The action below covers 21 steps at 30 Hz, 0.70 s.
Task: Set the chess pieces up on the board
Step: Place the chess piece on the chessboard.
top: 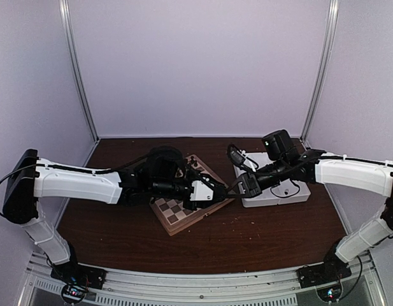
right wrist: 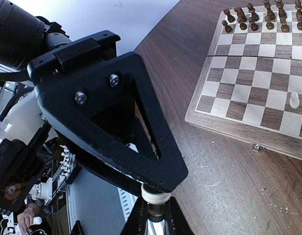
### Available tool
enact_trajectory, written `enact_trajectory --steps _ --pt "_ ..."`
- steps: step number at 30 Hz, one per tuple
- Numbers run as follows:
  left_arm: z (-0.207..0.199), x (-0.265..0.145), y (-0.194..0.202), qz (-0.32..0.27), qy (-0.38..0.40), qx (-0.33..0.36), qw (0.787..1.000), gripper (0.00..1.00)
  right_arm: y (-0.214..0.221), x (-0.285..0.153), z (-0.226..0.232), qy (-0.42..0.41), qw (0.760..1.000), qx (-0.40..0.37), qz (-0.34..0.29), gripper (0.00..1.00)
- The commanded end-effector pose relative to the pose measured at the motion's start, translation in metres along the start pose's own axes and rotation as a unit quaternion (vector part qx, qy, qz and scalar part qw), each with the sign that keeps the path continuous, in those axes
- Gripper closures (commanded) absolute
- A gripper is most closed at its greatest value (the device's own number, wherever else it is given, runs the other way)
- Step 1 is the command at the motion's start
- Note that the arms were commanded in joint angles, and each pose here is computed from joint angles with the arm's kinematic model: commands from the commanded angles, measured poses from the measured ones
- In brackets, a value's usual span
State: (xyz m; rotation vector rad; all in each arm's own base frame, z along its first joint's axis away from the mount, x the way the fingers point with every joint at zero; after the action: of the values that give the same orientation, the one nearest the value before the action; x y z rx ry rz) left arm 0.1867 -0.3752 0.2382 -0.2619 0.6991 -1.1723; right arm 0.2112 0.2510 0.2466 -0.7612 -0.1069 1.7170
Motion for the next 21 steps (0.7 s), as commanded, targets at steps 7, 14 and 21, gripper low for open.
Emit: enact_trajectory --steps 7,14,21 --pt "0.0086 0.0032 -0.0075 -0.028 -0.005 0.019 0.999 0.66 -0.0053 0.0043 0.0063 -0.014 1.000 -0.012 0.006 0.95" --pt "0.0053 0.0060 -0.0055 -0.025 0.008 0.021 0.999 0.76 -0.0069 0.0059 0.0054 -0.015 1.000 -0.011 0.007 0.95" --pt "0.0038 0.0073 -0.0041 -0.021 0.015 0.019 0.999 0.87 -0.0075 0.0080 0.0034 -0.013 1.000 -0.009 0.011 0.93"
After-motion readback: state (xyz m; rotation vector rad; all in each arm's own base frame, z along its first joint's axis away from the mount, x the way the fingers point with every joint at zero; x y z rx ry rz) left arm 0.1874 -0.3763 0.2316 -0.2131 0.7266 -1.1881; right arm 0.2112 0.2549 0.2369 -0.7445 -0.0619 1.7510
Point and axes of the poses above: each gripper's point midway between its finger pads, its own x axis out along the fingers, its own z axis along the line the jaws close on, y = z × x, the point moved 9 cm from there along -x, back along the fingers, and after that the axes turned 10 degrees about x, right-handed, at the moved point
